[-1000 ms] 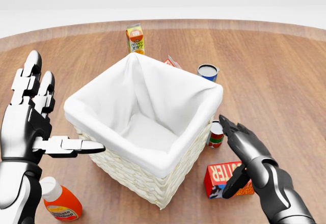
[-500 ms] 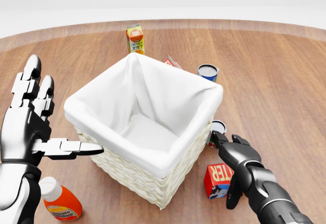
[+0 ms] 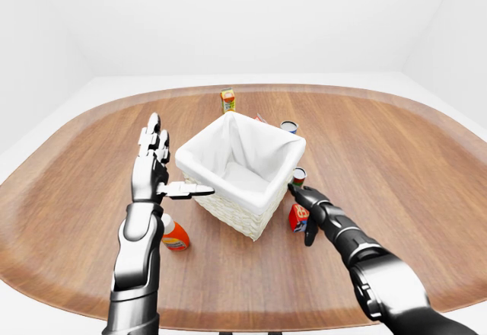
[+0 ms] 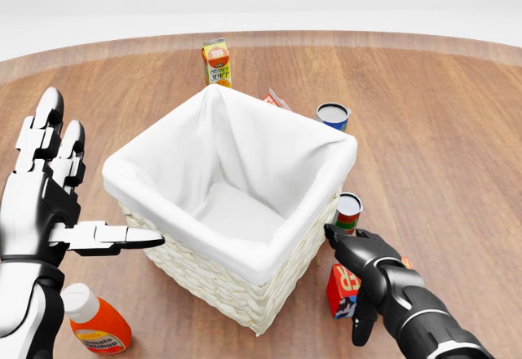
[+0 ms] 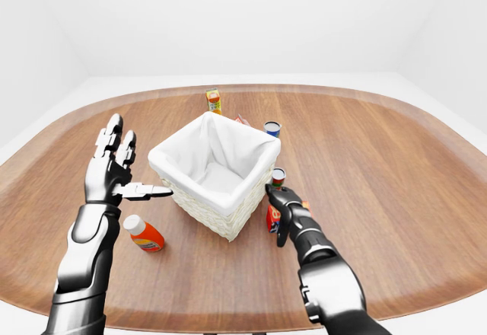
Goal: Pick up the butter and put it in the basket.
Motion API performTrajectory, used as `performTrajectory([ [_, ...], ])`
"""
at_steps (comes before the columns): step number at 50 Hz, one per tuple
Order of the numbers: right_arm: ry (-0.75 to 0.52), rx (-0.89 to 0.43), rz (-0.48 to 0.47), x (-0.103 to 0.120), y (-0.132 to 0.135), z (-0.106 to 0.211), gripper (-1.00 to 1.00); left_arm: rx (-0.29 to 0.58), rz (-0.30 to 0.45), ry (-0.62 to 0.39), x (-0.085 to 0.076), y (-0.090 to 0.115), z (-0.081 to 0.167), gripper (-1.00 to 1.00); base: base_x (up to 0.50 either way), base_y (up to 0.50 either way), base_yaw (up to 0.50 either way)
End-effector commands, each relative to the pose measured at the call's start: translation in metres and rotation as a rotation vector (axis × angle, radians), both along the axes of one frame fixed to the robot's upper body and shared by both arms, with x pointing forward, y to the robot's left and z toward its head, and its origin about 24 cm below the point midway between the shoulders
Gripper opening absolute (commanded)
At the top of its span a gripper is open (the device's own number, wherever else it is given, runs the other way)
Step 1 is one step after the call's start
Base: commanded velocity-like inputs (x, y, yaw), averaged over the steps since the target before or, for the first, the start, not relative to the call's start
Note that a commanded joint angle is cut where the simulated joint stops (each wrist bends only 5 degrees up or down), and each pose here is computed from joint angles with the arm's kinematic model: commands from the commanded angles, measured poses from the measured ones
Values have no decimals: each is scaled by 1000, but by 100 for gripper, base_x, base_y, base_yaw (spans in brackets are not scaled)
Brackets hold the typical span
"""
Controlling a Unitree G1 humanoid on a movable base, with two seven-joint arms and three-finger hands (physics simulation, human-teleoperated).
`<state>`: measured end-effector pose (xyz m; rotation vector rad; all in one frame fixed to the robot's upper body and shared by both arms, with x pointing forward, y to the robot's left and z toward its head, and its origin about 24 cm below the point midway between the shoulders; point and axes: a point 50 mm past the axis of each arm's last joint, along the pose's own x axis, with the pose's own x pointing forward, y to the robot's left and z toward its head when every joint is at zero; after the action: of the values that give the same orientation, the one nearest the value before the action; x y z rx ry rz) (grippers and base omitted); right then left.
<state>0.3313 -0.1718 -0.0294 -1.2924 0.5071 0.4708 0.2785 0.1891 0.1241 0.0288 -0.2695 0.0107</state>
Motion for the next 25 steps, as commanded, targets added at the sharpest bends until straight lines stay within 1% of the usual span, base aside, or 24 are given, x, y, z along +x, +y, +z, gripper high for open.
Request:
performTrajectory([
  [1,29,-22,32,2,5,1,100,-1,1,0,0,0,0,100,0,0,0],
  [4,37,-44,53,2,7,1,100,-3,1,2,1,0,0,100,0,0,0],
  [12,-10,-136,106,5,6,4,100,-5,4,8,1,1,-2,100,0,0,0],
  [20,12,-160,127,2,6,1,100,-6,5,16,1,1,-4,100,0,0,0],
  [25,-16,-206,156,3,6,2,100,-6,5,15,1,1,-3,100,0,0,0],
])
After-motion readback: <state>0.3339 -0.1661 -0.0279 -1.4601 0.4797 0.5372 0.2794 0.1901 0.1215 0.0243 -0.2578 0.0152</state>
